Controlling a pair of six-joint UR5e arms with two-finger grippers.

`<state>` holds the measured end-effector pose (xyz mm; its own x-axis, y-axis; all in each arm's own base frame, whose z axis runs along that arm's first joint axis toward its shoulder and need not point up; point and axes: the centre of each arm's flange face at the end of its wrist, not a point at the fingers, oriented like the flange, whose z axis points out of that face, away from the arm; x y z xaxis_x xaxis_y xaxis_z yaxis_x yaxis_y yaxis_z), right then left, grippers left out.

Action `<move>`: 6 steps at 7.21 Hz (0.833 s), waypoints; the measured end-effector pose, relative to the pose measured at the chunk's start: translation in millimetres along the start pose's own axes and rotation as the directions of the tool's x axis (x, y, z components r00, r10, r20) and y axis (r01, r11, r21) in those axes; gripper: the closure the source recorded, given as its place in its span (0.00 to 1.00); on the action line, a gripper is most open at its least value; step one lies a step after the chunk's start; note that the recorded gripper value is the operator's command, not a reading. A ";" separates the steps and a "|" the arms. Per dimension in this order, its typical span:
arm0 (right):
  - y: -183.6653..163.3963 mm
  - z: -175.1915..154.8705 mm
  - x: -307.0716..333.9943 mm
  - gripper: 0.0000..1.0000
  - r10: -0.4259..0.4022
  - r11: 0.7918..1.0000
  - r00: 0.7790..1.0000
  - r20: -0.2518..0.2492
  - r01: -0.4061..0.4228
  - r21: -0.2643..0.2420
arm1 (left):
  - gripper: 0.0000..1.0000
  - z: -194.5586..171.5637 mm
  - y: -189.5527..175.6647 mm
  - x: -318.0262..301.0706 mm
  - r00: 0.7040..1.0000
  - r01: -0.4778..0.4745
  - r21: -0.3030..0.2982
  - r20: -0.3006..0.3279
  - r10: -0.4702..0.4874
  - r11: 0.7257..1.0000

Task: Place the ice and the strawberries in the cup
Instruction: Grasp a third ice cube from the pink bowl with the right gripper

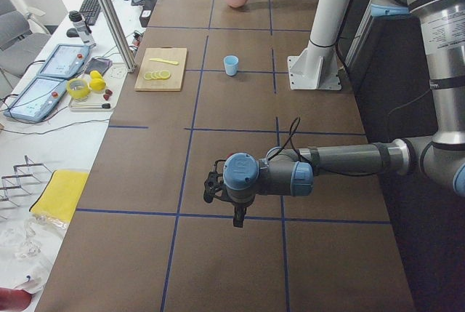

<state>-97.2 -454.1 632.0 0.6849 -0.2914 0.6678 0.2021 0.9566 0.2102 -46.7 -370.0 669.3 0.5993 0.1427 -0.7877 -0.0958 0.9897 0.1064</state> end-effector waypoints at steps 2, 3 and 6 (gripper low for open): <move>0.4 0.1 0.2 0.91 -0.002 1.000 1.000 0.000 0.002 0.000 | 0.00 -0.2 0.0 0.1 1.000 0.000 0.000 0.000 0.000 1.000; 0.5 0.0 0.1 1.00 -0.004 1.000 1.000 0.000 0.004 0.000 | 0.00 -0.3 -0.1 0.3 1.000 -0.001 0.001 0.000 0.001 1.000; -2.1 -18.4 -7.1 1.00 -0.020 0.999 1.000 0.000 0.020 0.036 | 0.00 -1.5 -0.7 1.8 1.000 -0.003 0.003 0.000 0.003 1.000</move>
<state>-89.6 -453.9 613.7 0.6808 -0.3108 0.6633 0.1904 0.9495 0.2495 -46.8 -370.4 666.9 0.5993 0.1461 -0.7871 -0.0954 0.9892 0.1110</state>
